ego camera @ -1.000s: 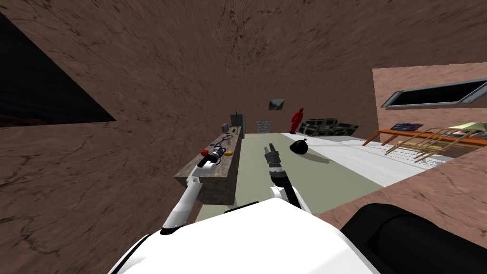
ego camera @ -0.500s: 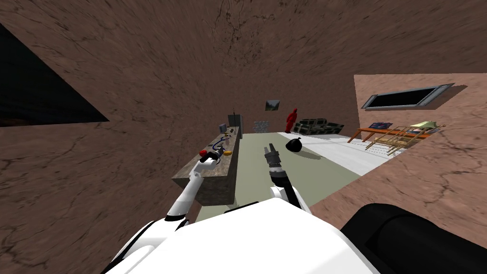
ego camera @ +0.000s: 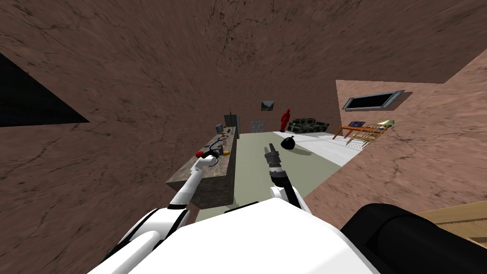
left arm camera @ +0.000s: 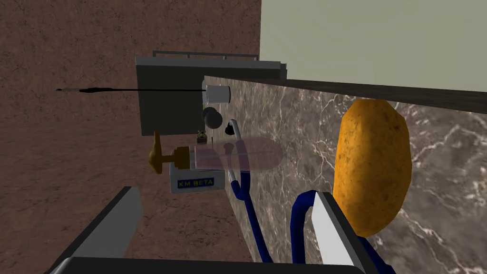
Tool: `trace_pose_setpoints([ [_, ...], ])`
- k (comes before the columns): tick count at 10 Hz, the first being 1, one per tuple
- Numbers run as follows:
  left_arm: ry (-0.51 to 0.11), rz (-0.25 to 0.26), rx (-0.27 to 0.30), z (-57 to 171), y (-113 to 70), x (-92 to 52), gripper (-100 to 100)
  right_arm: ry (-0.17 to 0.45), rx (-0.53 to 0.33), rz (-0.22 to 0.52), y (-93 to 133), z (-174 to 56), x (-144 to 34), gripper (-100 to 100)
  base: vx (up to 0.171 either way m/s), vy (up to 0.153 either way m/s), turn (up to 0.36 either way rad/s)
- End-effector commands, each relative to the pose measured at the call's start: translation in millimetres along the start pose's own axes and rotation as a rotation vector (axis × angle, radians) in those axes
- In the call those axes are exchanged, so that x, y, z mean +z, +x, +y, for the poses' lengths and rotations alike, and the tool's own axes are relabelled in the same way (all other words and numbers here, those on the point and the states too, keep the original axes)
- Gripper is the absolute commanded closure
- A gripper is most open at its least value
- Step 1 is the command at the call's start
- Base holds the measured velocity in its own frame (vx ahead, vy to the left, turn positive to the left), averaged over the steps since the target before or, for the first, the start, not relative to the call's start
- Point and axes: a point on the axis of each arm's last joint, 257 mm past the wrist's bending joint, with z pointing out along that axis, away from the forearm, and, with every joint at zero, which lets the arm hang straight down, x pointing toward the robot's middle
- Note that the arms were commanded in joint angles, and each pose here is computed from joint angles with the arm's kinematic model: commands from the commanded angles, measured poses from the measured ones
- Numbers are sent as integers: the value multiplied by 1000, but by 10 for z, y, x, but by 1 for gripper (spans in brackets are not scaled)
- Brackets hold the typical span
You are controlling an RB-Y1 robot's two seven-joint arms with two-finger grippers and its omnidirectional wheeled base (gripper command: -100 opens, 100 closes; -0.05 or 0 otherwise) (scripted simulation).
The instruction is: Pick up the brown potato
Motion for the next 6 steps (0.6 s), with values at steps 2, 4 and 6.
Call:
trace_pose_setpoints([
  [2,-91,-6,-27,144,-124,88,-100,0,0,0,0,0,0,0,-27,30,-116],
  [4,-157,-19,-51,298,-252,131,-100,0,0,0,0,0,0,0,-19,19,-128],
  [6,-220,-36,-78,449,-389,151,-100,0,0,0,0,0,0,0,-25,27,-166],
])
